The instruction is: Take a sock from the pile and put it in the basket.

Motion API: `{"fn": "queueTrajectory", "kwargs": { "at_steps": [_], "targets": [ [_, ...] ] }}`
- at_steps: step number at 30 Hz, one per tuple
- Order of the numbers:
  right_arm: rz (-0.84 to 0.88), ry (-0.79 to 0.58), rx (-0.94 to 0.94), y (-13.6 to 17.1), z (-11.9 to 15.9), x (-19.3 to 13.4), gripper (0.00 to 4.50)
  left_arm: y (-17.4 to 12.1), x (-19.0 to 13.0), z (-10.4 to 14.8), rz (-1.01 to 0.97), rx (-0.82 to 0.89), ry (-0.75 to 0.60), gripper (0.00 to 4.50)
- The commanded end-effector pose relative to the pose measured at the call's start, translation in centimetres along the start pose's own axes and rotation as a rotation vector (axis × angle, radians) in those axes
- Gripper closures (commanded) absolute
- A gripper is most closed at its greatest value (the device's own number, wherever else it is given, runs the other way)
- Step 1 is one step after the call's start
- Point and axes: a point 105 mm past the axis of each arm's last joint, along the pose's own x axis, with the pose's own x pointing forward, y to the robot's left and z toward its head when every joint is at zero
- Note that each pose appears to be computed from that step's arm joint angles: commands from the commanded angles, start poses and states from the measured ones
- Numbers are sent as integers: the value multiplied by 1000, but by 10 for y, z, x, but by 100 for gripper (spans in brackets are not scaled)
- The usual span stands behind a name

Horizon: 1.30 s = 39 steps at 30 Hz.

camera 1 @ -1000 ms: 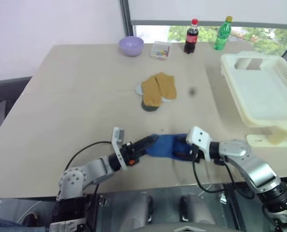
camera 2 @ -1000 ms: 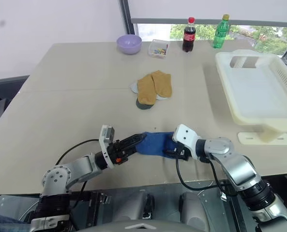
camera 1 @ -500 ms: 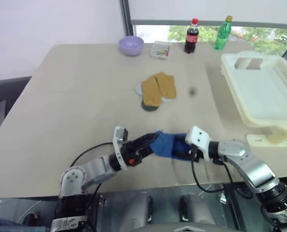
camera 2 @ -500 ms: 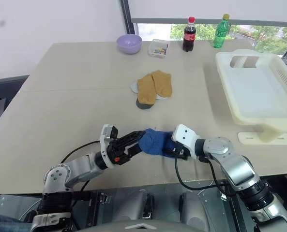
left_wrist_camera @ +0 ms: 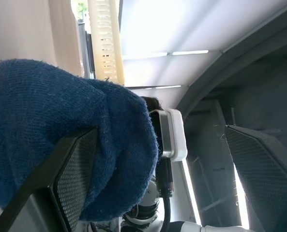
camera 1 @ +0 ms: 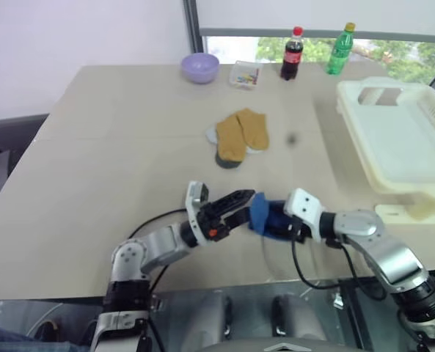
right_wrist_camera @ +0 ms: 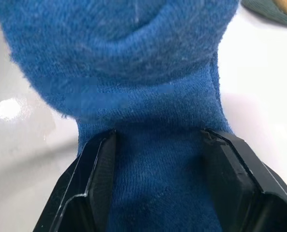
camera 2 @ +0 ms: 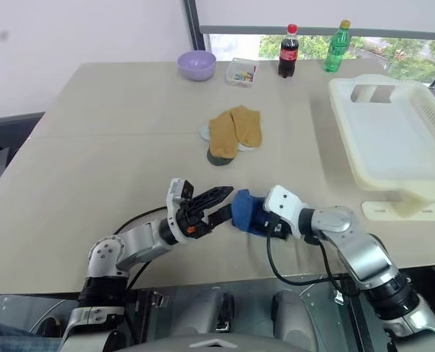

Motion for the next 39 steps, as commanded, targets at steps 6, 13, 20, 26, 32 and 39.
{"fn": "queueTrajectory", "kwargs": {
  "at_steps": [6,13,20,26,32,39],
  "targets": [
    [-31,32,43,-9,11,-52,166,-4,15,2,-53,8,54,5],
    [-81,112,85,-9,-15,-49,166,1,27,0,-49,-1,106,5],
    [-126,106,111,-13,-16,-55,166,15,37,-10,-1,-16,180,5],
    [-182,0,223,-22,-1,-70,166,23,49,-9,7,-23,209,5],
    [-160,-126,395,-18,16,-81,142,25,55,-13,-3,-23,239,1],
    [-232,-136,492,-19,22,-53,5,28,56,-19,-12,-32,269,0]
  ]
}}
